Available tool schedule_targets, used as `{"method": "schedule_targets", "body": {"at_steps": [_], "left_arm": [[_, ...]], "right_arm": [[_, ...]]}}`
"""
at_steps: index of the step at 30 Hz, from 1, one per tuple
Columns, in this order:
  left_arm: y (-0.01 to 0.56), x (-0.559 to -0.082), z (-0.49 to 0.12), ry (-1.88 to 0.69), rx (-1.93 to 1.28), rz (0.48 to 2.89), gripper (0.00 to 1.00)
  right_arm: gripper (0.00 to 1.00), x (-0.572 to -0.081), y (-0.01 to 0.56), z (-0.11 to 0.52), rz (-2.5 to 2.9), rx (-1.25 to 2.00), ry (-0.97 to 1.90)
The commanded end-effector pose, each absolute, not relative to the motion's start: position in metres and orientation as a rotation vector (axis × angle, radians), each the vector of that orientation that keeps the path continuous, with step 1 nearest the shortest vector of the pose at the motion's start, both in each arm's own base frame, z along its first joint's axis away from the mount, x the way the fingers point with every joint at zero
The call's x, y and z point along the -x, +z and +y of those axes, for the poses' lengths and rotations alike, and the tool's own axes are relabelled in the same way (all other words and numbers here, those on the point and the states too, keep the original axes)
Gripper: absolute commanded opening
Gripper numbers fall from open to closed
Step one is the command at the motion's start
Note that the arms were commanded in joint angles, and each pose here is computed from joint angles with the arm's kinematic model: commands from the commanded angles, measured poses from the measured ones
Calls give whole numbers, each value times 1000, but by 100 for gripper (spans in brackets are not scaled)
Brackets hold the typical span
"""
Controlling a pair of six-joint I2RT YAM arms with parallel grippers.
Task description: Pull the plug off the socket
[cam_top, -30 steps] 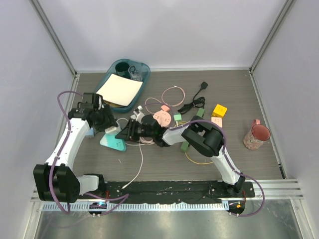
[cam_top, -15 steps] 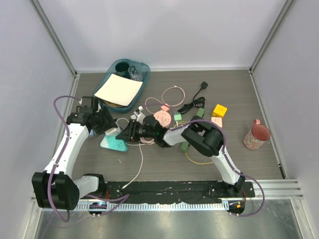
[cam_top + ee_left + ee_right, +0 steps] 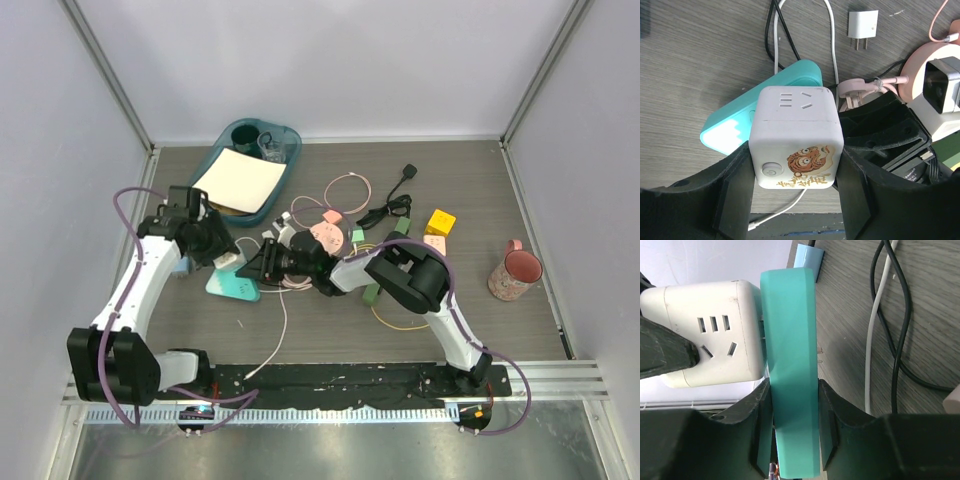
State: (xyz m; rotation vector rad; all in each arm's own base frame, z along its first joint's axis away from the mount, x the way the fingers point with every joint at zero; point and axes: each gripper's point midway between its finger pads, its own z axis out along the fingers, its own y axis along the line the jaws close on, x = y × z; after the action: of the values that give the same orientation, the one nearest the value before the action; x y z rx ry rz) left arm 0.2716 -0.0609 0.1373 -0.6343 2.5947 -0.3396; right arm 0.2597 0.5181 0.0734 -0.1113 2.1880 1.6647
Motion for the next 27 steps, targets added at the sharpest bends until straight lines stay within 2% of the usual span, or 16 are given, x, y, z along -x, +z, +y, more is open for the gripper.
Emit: {"method": "schedule_targets", "body": {"at_steps": [1, 4, 7, 8, 11, 13, 15, 17, 18, 20, 25, 27], "left_arm": [[177, -286, -68, -459, 670, 2529, 0], [152, -288, -81, -647, 785, 2558, 0], [149, -276, -61, -468, 787, 2569, 0], [150, -273, -42, -315, 765, 2560, 0], [178, -269, -28, -226, 721, 2500, 0], [197, -280, -35, -297, 691, 2461, 0], [207, -291, -59, -488, 664, 2469, 0], [197, -296, -74, -475, 631, 2538, 0], [198, -298, -61, -287, 635, 2529, 0], [197, -290, -73, -178, 553, 2543, 0], [181, -269, -97, -421, 624, 2543, 0], [185, -275, -87, -429, 663, 2535, 0]], "right_arm": [[1, -280, -16, 470, 2412, -156, 1368], [1, -278, -15, 473, 2397, -172, 1410], [1, -284, -11, 471, 2386, -187, 1431], [1, -286, -12, 470, 2386, -191, 1429], [1, -287, -10, 468, 2381, -149, 1400], [1, -285, -10, 468, 2387, -87, 1364], [1, -281, -9, 472, 2394, -28, 1321], [1, -280, -2, 476, 2380, 43, 1270], [1, -279, -5, 474, 2403, 57, 1231], [1, -284, 0, 476, 2392, 66, 1212], [1, -296, -7, 473, 2400, -30, 1299], [1, -292, -15, 470, 2411, -66, 1350]]}}
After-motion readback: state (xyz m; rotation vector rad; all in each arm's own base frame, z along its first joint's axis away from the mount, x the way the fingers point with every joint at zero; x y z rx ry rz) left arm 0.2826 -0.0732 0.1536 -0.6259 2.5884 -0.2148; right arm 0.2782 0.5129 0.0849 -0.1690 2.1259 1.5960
